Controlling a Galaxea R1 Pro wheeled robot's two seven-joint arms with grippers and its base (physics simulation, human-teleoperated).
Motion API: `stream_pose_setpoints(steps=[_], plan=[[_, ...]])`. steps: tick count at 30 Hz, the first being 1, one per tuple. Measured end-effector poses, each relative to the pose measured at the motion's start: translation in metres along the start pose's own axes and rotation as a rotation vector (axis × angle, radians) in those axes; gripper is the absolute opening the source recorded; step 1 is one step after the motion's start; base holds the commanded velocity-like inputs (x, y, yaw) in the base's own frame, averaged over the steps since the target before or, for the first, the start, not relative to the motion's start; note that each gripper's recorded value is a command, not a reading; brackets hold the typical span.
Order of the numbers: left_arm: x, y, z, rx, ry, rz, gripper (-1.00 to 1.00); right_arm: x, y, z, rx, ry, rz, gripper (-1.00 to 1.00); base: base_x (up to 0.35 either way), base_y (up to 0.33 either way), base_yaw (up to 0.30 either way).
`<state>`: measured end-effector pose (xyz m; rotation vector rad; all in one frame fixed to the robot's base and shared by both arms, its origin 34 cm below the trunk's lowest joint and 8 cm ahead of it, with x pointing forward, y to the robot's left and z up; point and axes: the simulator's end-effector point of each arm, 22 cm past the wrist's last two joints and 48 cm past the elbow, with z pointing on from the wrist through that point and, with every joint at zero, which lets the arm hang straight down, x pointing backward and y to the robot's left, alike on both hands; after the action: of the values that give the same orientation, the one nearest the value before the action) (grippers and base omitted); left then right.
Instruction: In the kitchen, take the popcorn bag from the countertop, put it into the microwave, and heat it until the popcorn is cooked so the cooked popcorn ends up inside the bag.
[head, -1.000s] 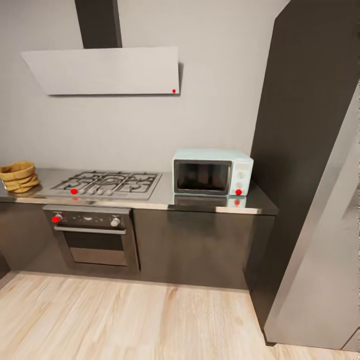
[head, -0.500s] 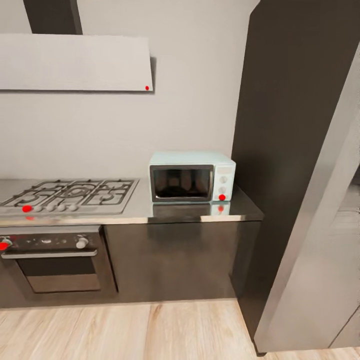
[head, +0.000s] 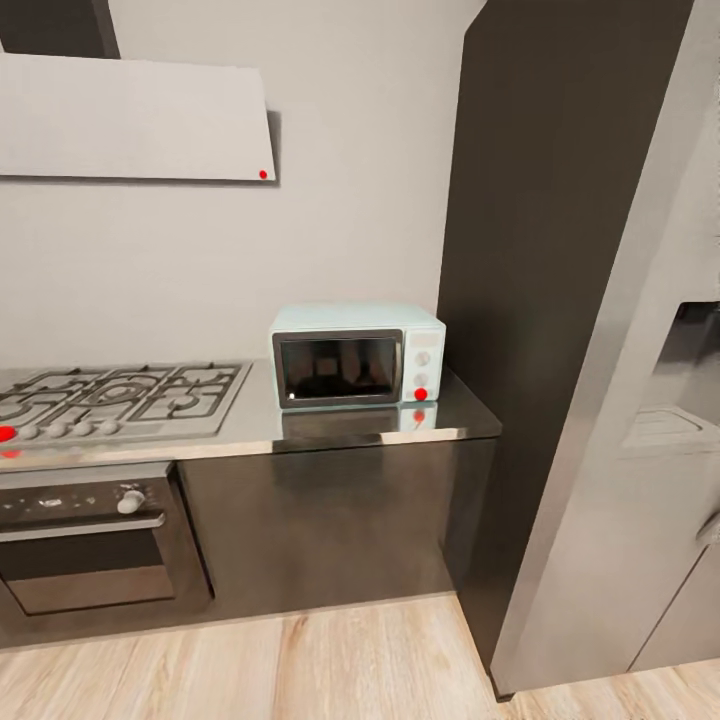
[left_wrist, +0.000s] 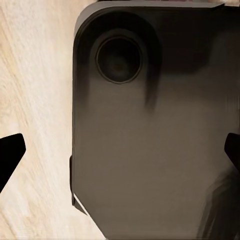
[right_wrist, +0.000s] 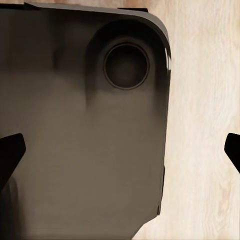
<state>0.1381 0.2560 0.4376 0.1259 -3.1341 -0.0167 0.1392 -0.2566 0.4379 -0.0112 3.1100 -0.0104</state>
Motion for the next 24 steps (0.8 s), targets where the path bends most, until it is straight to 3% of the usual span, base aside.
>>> stream_pose_setpoints(steps=[4,7,17,19,21,24], plan=[[0.0,0.002,0.0,-0.001,0.001,-0.132,1.0,0.001,0.0,0.0,-0.002,0.004,-0.005,1.0,0.0,0.0,-0.001],[0.0,0.001,0.0,0.001,0.0,-0.174,1.0,0.001,0.001,0.0,-0.004,0.006,-0.007,1.0,0.0,0.0,0.0],[-0.001,0.002,0.0,0.0,-0.002,-0.183,1.0,0.0,0.002,0.0,-0.007,0.001,-0.005,1.0,0.0,0.0,0.0],[-0.021,-0.001,0.0,0.006,-0.044,-0.188,1.0,-0.055,-0.008,-0.001,0.006,-0.113,-0.011,1.0,0.0,0.0,0.0],[-0.027,0.0,-0.001,0.006,-0.056,-0.185,1.0,-0.164,-0.004,-0.021,0.003,-0.291,-0.024,1.0,0.0,0.0,0.0],[-0.026,0.001,-0.001,0.005,-0.054,-0.188,1.0,-0.243,0.011,-0.058,-0.014,-0.342,-0.029,1.0,0.0,0.0,0.0]])
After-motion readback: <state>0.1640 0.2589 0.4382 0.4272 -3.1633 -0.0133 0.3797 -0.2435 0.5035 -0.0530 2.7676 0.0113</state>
